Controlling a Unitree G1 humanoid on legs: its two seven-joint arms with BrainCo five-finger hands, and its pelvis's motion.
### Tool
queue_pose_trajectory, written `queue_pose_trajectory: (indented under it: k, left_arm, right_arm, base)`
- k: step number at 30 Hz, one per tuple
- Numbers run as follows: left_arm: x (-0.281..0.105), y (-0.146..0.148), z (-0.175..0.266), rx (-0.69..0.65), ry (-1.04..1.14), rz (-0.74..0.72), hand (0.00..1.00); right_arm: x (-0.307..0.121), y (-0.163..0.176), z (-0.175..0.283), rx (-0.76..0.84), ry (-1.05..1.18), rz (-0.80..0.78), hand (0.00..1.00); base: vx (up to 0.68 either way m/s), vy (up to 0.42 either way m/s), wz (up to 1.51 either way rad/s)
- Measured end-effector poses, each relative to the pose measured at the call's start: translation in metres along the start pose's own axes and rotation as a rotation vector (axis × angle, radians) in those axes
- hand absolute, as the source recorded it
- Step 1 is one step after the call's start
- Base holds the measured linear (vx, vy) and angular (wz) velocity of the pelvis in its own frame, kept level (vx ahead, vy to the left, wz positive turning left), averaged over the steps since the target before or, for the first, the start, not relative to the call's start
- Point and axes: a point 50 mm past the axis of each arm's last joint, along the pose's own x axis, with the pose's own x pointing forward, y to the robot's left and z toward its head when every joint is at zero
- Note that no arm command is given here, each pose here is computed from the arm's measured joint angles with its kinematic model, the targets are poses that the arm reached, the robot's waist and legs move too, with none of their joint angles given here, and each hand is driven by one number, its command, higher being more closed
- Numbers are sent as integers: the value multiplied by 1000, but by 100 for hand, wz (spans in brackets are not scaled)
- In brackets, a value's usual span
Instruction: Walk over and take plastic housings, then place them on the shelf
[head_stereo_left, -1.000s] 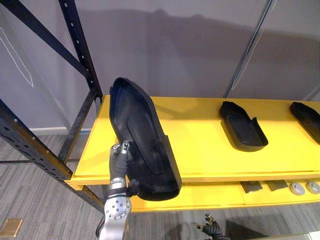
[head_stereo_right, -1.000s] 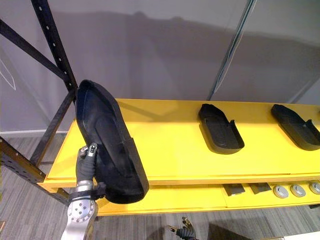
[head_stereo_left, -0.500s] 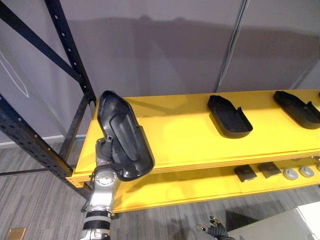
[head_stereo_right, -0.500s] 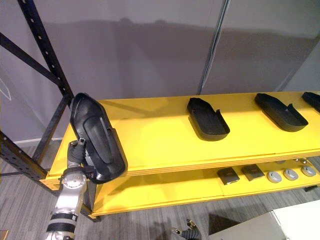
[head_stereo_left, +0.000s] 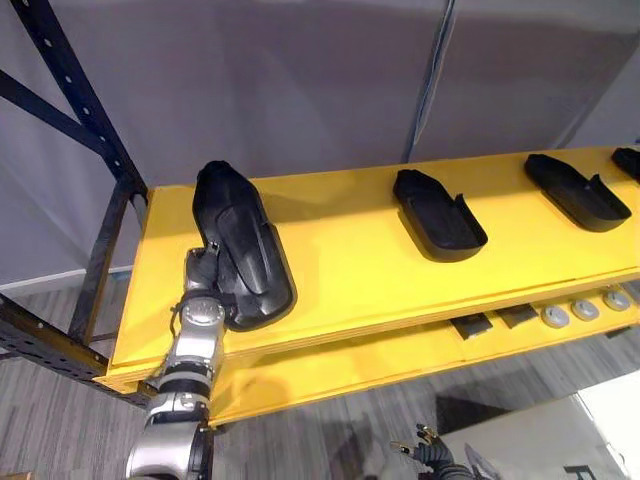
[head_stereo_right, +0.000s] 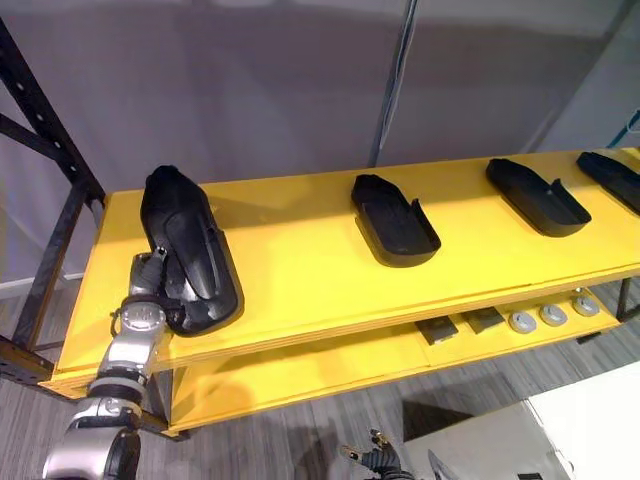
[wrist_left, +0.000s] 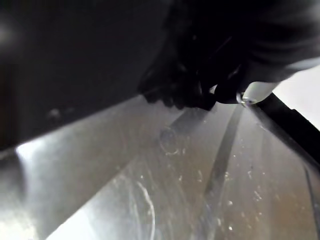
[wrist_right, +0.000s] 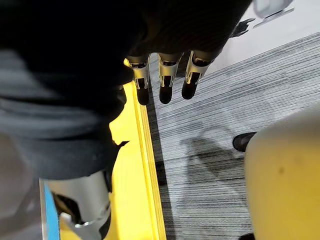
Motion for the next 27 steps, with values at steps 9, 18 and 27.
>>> queue_pose_trajectory:
  k: [9, 18, 27]
  left_arm:
    - [16, 5, 24, 16, -40, 22, 0]
    - [22, 10, 46, 15, -95, 56, 0]
    - [11, 6, 64, -63, -188, 69, 0]
  right_arm:
    - [2, 1, 8, -4, -33, 0, 0]
    - [3, 1, 11, -4, -48, -1, 0]
    - [3, 0, 13, -4, -63, -4, 0]
  base:
    - [-19, 14, -6]
    - [32, -7, -1]
    - [-50, 9, 3]
